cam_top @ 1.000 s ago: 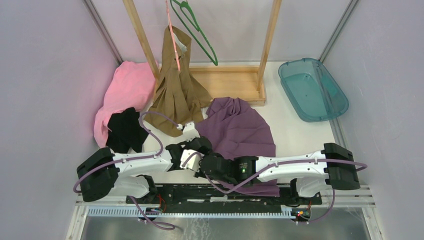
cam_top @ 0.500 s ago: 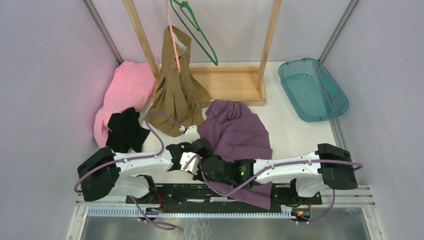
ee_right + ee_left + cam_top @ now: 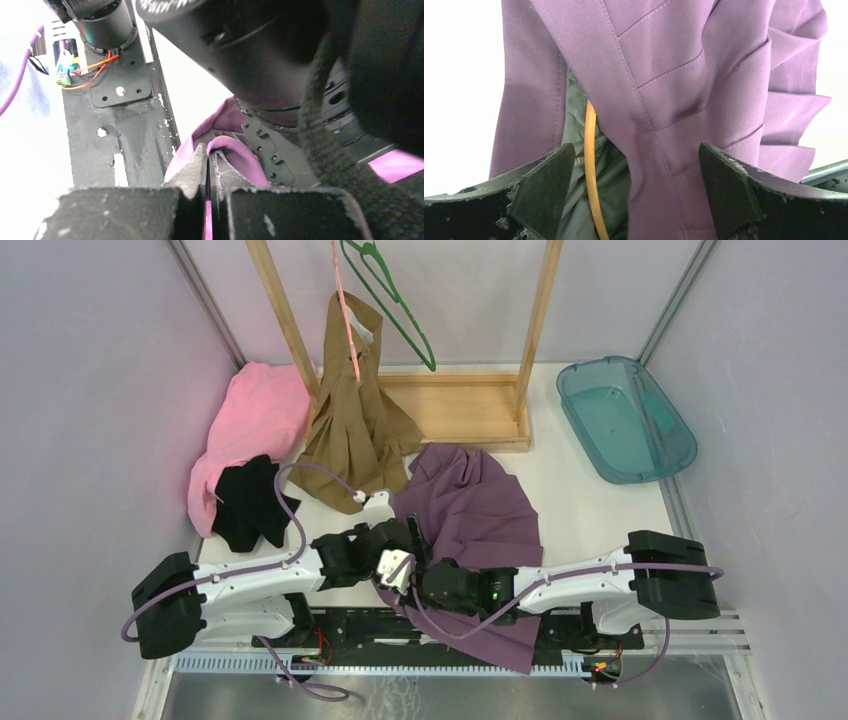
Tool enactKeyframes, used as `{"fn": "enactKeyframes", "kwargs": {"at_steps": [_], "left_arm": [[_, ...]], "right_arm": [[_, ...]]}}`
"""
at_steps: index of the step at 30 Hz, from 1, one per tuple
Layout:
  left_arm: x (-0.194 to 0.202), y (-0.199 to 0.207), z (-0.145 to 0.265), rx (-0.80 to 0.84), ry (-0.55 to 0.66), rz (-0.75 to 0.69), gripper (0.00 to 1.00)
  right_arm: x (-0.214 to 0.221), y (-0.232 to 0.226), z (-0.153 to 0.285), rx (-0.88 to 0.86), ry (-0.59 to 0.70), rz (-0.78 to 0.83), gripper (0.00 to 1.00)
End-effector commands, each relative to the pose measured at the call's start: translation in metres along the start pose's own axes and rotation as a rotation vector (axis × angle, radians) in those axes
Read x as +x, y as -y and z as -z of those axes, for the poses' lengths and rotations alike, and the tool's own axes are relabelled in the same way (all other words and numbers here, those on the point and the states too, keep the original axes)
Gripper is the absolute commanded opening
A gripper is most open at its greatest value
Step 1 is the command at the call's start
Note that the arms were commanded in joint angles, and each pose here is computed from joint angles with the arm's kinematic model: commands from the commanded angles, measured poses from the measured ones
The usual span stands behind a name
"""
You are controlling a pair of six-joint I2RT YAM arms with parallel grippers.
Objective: Place the skirt on the hanger
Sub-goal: Hang the skirt on the hanger.
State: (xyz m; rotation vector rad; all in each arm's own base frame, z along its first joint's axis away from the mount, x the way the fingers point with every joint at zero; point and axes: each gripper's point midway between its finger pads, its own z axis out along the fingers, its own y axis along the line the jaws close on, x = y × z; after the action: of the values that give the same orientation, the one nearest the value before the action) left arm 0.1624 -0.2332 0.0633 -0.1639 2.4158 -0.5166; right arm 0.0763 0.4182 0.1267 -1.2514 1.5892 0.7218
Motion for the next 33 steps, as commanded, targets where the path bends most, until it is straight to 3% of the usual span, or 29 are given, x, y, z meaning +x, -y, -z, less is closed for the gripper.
{"fn": "enactKeyframes", "kwargs": {"at_steps": [1,15,18,22,33], "left_arm": [[-0.020,0.018,0.008,0.082,0.080,0.001,0.99],[-0.072,-0.025,0.056,0.106,0.362,0.228,0.99],[-0.078,-0.043,0.063,0.042,0.402,0.245,0.99],[-0.077,-0.066,0.064,-0.063,0.419,0.230,0.99],[-0.066,-0.072,0.061,-0.060,0.383,0.227,0.99]], "right_arm": [[-0.022,0.007,0.002,0.033,0.099,-0.065,0.01],[0.000,0.007,0.002,0.046,0.089,-0.121,0.01],[0.001,0.010,0.000,0.074,0.079,-0.138,0.01],[-0.008,0.020,-0.011,0.138,0.052,-0.164,0.01],[-0.019,0.067,-0.061,0.258,-0.094,-0.224,0.01]]}}
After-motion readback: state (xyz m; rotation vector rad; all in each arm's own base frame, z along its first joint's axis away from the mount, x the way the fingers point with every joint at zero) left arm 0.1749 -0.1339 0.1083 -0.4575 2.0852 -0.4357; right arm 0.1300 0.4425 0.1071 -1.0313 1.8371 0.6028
